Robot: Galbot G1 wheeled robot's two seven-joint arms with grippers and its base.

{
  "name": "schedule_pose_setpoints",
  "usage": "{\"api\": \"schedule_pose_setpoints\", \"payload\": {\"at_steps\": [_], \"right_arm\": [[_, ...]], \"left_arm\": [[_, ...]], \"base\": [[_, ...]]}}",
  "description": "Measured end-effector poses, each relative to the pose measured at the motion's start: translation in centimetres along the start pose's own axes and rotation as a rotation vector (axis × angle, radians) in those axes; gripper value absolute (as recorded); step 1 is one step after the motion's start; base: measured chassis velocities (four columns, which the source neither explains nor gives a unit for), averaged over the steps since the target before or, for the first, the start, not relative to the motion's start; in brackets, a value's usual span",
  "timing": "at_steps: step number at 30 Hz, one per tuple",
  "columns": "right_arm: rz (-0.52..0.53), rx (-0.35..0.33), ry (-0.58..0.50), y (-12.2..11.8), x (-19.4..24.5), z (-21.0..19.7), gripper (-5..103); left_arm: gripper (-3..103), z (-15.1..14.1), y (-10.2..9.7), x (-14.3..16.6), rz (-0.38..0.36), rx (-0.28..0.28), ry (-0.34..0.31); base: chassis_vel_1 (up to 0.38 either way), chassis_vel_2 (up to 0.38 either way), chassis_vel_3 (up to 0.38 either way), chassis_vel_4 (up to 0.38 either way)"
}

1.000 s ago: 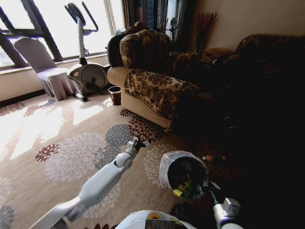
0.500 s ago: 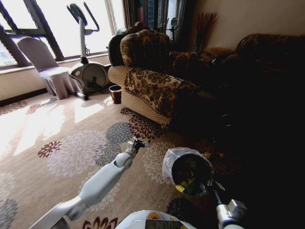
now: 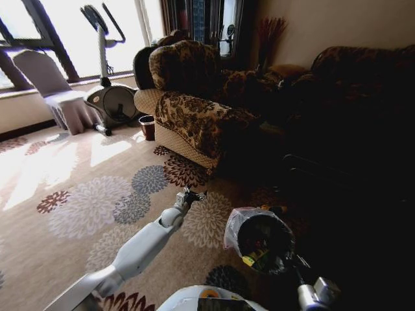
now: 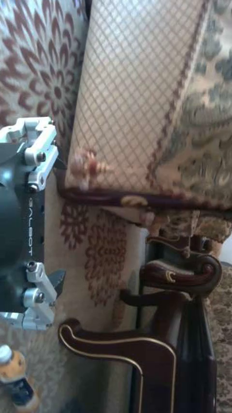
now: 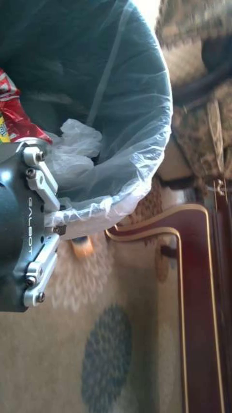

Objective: Pick up the trash from the ground and place it into the trash bin.

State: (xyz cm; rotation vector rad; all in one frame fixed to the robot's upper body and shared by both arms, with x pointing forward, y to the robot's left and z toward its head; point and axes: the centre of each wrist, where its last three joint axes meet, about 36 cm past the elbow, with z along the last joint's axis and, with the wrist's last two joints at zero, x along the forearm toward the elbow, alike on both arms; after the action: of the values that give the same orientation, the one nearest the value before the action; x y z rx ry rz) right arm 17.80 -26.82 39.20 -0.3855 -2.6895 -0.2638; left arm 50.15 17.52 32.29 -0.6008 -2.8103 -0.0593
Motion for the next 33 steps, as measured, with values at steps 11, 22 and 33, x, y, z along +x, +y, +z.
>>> {"api": "schedule_pose_setpoints", "payload": {"at_steps": [11, 22, 33], "right_arm": [[0.023, -0.012, 0.01, -0.04, 1.15, 0.48, 0], [0.02, -0.012, 0.01, -0.02, 1.15, 0.46, 0], [0.019, -0.012, 0.009, 0.0, 1.14, 0.46, 0]], "left_arm": [[100, -0.06, -0.7, -0.5, 0.012, 0.01, -0.004], [100, -0.06, -0.68, -0.49, 0.013, 0.009, -0.004], [100, -0.06, -0.67, -0.48, 0.013, 0.009, -0.004]], "base": [[-0.372, -0.357, 0.358, 0.353], [-0.333, -0.353, 0.341, 0.336], [-0.145, -0.158, 0.136, 0.137]]}}
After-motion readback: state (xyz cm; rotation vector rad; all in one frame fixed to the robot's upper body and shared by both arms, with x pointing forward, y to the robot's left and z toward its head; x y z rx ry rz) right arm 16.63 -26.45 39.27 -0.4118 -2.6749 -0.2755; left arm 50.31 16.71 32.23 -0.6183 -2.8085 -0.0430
